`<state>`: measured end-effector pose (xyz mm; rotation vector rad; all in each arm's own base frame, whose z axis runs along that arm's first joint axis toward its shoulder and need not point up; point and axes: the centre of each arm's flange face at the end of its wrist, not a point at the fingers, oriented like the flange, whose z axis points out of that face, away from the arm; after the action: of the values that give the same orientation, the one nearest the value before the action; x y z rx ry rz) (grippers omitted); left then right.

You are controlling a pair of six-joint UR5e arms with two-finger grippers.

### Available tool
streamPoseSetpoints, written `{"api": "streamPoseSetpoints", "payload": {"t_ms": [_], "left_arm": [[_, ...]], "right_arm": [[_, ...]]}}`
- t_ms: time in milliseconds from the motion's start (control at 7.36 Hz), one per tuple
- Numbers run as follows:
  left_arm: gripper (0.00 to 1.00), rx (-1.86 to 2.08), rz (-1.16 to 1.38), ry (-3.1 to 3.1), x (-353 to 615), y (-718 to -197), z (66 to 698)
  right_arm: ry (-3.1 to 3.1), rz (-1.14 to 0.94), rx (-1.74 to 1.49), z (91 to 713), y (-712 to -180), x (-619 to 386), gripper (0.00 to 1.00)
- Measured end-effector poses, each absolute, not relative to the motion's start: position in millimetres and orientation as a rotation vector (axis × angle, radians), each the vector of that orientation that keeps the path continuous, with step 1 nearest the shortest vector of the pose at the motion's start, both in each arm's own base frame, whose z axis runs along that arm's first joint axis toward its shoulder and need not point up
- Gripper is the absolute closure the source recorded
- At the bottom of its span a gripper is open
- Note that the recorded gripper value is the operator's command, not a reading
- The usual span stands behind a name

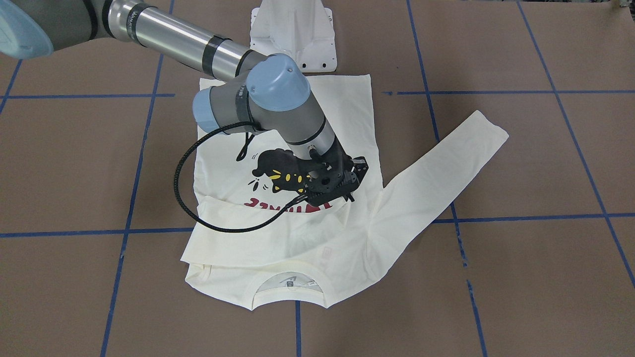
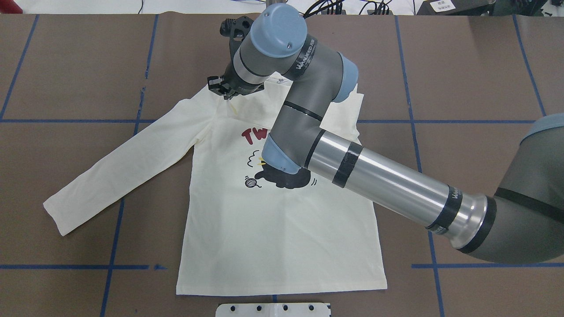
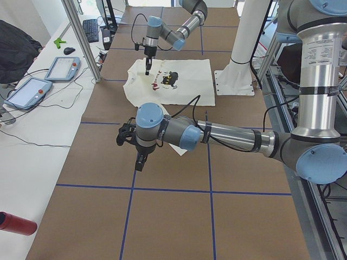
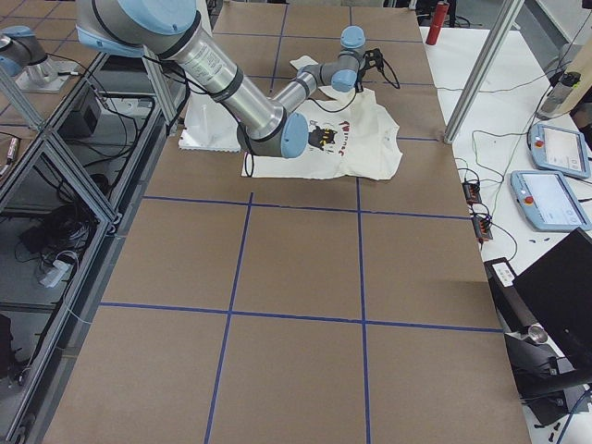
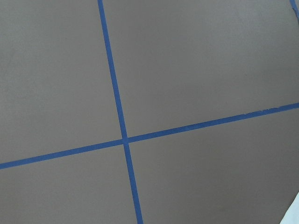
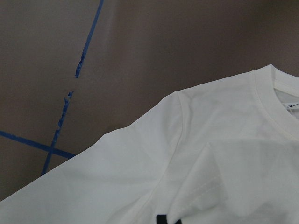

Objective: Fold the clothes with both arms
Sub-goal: 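Carry the sleeve cuff with the right gripper across the shirt toward the collar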

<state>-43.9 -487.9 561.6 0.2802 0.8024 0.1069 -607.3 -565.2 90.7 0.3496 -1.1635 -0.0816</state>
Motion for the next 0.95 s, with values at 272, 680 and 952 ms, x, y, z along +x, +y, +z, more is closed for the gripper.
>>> {"api": "streamPoseSetpoints", "payload": {"t_ms": [272, 680, 952], "left_arm": [[0.00, 0.279, 0.106, 0.803, -44, -488, 562], [0.00, 0.278, 0.107, 0.802, -44, -489, 568], [0.00, 0.295, 0.113, 0.802, -44, -491, 578]], "right_arm": [[-1.184, -0.086, 0.394, 84, -558, -633, 1.00], [-1.226, -0.094, 0.451, 62, -541, -658, 0.00], [-1.234, -0.080, 0.490, 61, -524, -676, 0.00]]}}
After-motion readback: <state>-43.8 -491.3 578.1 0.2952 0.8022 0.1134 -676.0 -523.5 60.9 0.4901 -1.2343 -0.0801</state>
